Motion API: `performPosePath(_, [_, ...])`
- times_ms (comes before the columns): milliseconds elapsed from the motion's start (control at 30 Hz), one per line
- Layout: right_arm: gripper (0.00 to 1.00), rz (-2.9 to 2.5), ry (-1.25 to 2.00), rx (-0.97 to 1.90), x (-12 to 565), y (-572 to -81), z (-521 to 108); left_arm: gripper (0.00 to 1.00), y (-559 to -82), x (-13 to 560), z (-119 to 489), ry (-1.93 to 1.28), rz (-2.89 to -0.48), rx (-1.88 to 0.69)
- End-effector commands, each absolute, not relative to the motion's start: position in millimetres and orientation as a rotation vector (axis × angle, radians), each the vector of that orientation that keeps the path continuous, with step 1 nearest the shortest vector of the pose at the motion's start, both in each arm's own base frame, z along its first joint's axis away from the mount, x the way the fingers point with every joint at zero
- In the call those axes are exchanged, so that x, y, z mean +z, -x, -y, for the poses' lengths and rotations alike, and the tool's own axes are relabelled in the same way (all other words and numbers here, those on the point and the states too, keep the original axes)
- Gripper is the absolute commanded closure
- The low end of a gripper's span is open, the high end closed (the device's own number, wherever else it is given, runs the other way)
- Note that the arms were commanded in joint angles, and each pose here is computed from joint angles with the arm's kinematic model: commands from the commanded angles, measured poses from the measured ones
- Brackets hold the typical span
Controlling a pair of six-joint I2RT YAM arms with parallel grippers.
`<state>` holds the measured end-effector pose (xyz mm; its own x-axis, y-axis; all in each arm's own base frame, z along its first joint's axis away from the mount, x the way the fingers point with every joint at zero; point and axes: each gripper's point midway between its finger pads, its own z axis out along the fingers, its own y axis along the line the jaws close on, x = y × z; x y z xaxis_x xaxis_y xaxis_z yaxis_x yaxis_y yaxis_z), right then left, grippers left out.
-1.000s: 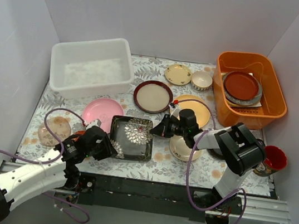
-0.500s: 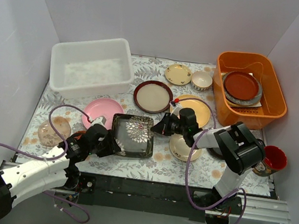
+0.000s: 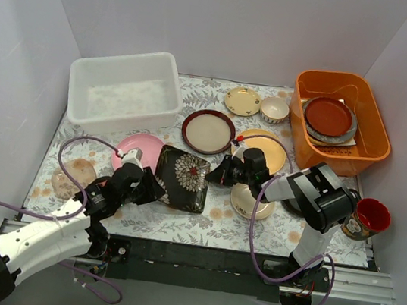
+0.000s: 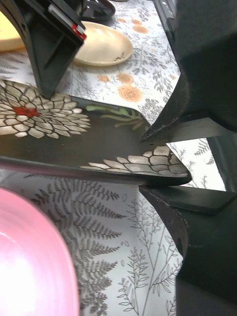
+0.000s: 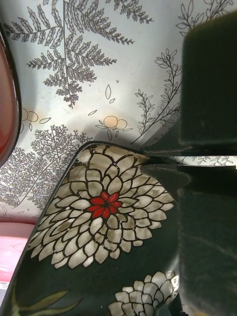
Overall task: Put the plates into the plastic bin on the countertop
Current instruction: Pick up the plate at the center of the board.
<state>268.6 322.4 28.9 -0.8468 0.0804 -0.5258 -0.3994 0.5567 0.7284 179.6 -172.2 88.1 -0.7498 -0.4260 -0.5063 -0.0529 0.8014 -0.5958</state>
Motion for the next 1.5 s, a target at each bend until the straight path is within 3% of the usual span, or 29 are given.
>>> performPosePath(0, [0.99, -2.134, 0.804, 1.765, 78, -163, -369, 0.69, -221, 266, 234, 0.241, -1.748, -1.267])
performPosePath(267, [0.99, -2.132, 0.814, 1.772, 77, -161, -369, 0.7, -230, 252, 246, 0.236, -1.782, -1.261])
performPosePath(567, [0.99, -2.129, 0.816, 1.776, 78, -160, -368, 0.99, -232, 245, 243, 0.261, -1.79, -1.244])
performPosePath(833, [0.99, -2.115, 0.808, 1.777, 83, -161, -369, 1.0, -233, 244, 226, 0.32, -1.796, -1.172])
performPosePath(1200, [0.82, -2.059, 0.803, 1.745, 106, -167, -371, 1.0, -232, 235, 210, 0.372, -1.85, -1.07])
performPosePath(1467, [0.59, -1.957, 0.791, 1.565, 152, -192, -371, 1.0, -233, 231, 206, 0.38, -1.875, -1.021])
